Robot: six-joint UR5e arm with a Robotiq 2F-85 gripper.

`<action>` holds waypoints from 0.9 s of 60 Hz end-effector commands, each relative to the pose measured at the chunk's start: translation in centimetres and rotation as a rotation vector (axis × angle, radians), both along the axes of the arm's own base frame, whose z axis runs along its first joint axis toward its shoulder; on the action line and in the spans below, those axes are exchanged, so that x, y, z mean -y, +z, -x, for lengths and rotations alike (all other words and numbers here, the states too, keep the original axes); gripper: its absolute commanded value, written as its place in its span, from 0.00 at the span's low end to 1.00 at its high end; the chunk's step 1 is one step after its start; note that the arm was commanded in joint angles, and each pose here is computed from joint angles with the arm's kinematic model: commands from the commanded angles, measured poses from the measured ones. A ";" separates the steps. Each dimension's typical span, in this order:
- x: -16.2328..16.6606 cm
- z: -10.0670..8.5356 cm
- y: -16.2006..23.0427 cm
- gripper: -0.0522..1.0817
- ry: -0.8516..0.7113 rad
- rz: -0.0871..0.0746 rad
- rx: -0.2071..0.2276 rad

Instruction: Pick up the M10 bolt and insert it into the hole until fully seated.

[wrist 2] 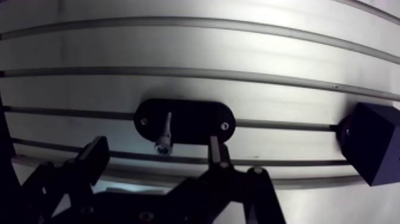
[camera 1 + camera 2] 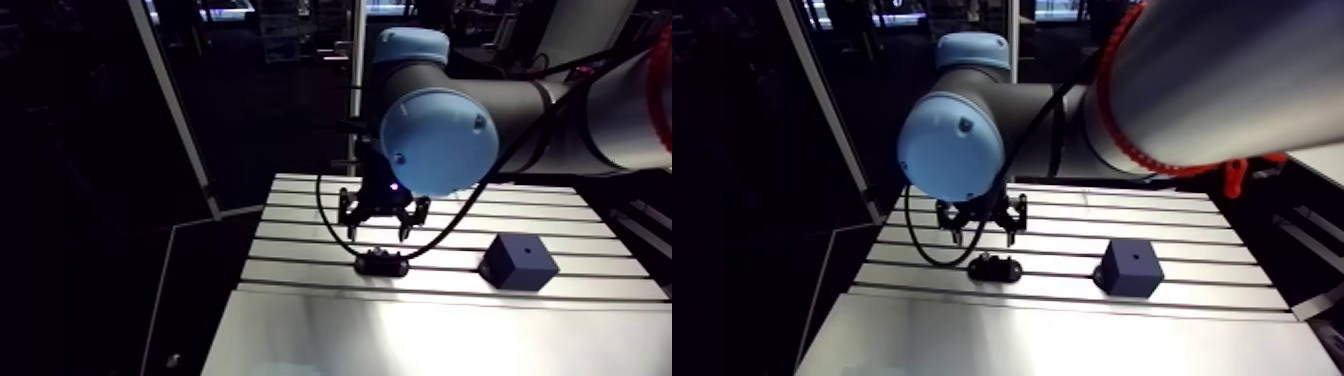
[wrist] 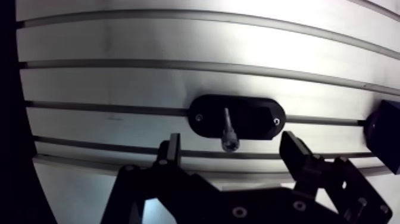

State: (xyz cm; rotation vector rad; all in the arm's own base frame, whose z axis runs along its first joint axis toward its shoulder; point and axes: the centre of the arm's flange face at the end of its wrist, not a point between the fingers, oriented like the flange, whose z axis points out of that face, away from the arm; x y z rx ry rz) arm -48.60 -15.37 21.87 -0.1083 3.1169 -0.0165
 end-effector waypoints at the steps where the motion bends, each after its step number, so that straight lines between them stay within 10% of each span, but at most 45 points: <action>1: 0.0 0.0 -0.3 0.27 -0.001 -0.001 -0.002; 54: 0.1 -0.3 -0.8 0.43 0.000 -0.004 0.012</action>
